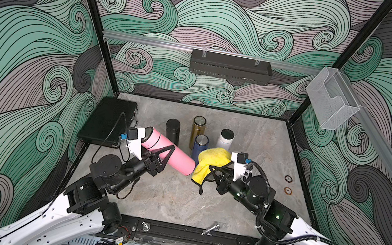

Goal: Wipe the surface of the thermos
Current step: Wipe the dirt from the surface of the thermos.

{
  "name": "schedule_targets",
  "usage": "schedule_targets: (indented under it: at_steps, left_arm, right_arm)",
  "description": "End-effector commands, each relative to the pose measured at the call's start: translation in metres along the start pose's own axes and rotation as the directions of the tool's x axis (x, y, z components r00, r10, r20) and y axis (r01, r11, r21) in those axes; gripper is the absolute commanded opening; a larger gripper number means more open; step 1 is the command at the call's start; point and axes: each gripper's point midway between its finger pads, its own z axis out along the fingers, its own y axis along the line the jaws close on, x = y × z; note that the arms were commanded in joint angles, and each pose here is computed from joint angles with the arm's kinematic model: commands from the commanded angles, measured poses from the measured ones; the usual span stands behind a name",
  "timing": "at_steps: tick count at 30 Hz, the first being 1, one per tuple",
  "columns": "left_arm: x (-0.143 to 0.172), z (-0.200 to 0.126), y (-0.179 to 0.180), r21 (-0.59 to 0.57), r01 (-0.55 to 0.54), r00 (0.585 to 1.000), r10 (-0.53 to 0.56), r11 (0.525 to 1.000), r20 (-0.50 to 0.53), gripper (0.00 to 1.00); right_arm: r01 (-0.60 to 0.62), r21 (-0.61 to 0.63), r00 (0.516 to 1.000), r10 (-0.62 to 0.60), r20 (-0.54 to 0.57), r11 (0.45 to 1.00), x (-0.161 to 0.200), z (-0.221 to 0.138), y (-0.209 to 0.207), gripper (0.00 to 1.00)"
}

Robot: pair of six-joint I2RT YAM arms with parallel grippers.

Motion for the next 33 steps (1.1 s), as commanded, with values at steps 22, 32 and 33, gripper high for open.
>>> schedule_targets:
  at_steps: [22, 32, 33]
  left_arm:
    - [0.009, 0.017, -0.022, 0.242, -0.176, 0.981, 0.190, 0.954, -0.037, 0.00]
    - [0.029, 0.017, -0.051, 0.423, -0.143, 0.966, 0.219, 0.895, -0.137, 0.00]
    - [0.031, 0.017, -0.052, 0.434, -0.140, 0.963, 0.224, 0.890, -0.149, 0.00]
  right_arm:
    - [-0.041, -0.210, 0.993, 0.018, -0.113, 0.977, -0.001, -0.036, 0.025, 0.00]
    - [0.014, -0.325, 0.987, -0.065, -0.148, 0.946, -0.040, 0.002, 0.066, 0.00]
    - [0.006, -0.340, 0.984, -0.065, -0.163, 0.940, -0.039, 0.006, 0.069, 0.00]
